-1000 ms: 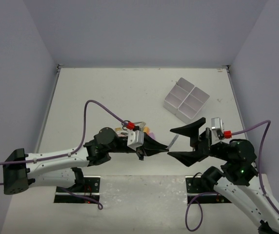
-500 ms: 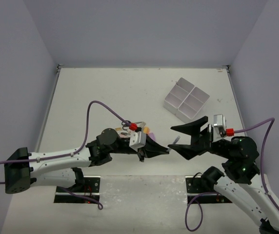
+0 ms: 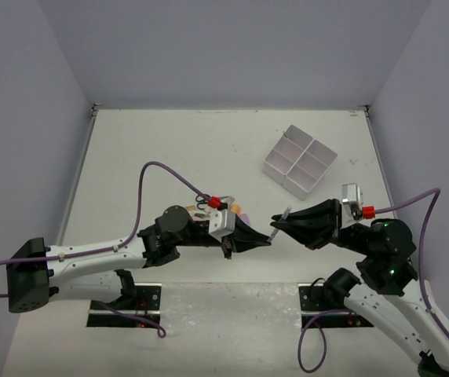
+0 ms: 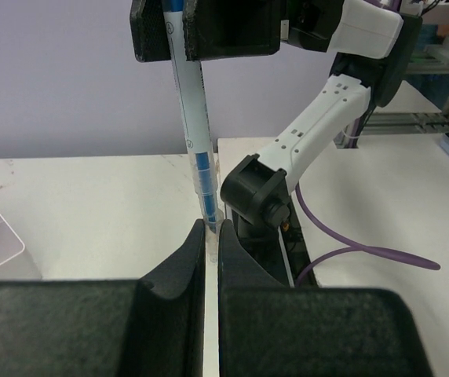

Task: Sort the stationery into containers
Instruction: Close the pen cap on the pen.

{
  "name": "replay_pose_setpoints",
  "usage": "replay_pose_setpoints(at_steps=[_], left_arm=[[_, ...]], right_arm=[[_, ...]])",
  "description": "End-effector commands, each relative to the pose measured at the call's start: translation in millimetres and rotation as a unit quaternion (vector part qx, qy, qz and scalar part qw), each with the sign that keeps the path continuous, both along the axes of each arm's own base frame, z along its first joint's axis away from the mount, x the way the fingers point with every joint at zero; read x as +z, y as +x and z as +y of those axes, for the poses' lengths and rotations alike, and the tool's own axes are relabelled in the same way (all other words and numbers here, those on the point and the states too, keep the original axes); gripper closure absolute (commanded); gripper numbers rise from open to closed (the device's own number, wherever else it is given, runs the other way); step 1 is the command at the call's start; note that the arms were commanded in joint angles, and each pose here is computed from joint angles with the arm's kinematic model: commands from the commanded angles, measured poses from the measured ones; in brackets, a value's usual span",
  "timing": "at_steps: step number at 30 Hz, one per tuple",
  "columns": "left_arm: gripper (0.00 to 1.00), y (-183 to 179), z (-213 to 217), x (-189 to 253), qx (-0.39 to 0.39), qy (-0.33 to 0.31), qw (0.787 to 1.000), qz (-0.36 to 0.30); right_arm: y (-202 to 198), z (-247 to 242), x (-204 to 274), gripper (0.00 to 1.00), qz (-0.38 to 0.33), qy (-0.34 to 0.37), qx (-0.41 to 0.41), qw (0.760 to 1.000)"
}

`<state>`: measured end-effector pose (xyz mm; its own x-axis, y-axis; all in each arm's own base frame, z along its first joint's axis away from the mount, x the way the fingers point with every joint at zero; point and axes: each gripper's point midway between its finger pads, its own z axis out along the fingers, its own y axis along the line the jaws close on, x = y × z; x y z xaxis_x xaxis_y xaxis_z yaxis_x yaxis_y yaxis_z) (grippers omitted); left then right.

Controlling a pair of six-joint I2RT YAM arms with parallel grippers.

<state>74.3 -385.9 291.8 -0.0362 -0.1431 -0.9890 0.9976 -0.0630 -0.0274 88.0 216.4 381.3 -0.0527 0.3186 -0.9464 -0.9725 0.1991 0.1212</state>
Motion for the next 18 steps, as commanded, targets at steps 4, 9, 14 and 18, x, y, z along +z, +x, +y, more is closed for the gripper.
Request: replay_pose_setpoints(at_steps=[4, 9, 14, 18], left_arm=[[1.0, -5, 7, 25, -0.004, -0.019, 1.0, -0.019], [1.0, -3, 6, 25, 0.001, -0.003, 1.0, -0.02], [1.0, -2, 1, 25, -0.005, 0.012, 1.0, -0.024], [1.0, -4, -1, 28, -0.011, 0.009, 1.0, -0.024]], right_arm=[[1, 2, 2, 1.0, -0.007, -0.009, 0.002, 1.0], [2, 6, -4, 1.0, 0.004, -0.019, 0.012, 1.0], [0, 9, -7, 1.0, 0.008, -0.02, 0.025, 0.999], [-1, 11, -10, 1.0, 0.013, -0.021, 0.032, 0.999]])
